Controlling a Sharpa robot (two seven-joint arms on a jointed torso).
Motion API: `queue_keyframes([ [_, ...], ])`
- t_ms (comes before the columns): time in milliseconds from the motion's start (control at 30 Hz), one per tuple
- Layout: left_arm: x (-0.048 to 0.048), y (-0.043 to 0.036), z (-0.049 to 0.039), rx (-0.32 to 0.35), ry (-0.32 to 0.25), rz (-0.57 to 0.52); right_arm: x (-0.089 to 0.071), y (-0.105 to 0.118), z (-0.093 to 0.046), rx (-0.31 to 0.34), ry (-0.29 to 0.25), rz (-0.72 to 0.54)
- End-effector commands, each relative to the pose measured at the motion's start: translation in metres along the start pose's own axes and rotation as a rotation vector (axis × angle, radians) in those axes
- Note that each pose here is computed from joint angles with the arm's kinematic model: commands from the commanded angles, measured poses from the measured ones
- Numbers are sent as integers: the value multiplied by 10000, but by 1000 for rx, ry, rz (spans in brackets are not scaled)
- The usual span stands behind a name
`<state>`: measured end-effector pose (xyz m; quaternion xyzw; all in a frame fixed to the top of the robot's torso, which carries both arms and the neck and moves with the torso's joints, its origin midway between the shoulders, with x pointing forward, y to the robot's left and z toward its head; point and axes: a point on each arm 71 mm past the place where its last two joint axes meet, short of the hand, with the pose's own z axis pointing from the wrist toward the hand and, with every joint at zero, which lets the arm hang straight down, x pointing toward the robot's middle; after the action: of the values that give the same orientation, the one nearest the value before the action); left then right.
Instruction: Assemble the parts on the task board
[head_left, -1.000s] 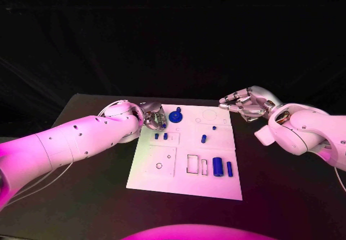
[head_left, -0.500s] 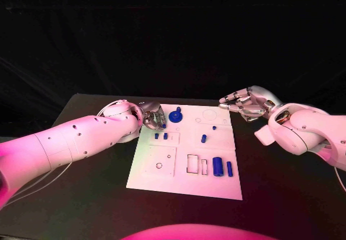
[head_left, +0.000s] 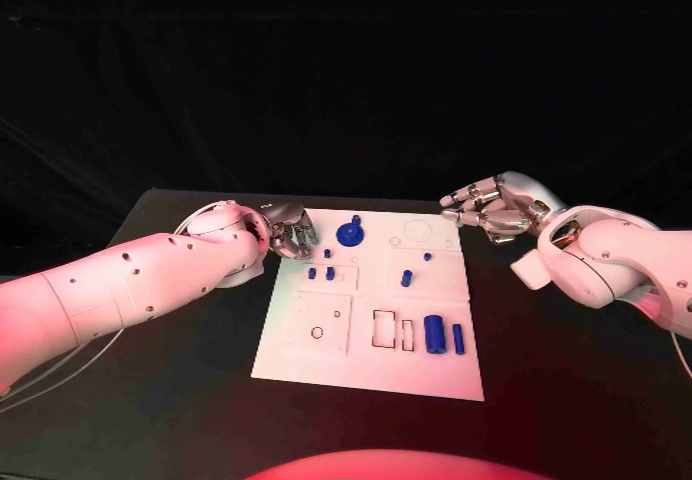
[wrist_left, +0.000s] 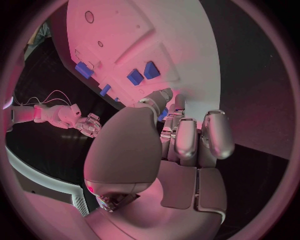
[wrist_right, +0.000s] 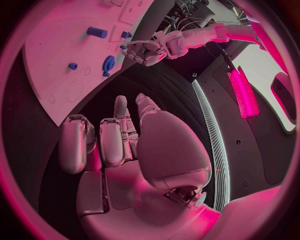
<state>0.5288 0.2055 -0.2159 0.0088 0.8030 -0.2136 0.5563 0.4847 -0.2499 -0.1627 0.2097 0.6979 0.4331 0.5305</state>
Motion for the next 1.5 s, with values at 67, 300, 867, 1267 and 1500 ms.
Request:
queue_keyframes([
  [67, -130, 38, -71, 31, -73, -105, 50, 4, 23, -8, 53, -213],
  [300, -391, 162, -265, 94, -195, -473, 200, 43, 84, -29, 121, -613],
  [867, -531, 198, -622, 293, -291, -1198, 577, 55, 230, -39, 147, -1036],
  [1267, -540, 169, -672, 322, -297, -1233, 752, 28, 303, -61, 150, -1055],
  [1500, -542, 181, -679, 319, -297, -1235, 825, 22, 333, -72, 161, -1047],
])
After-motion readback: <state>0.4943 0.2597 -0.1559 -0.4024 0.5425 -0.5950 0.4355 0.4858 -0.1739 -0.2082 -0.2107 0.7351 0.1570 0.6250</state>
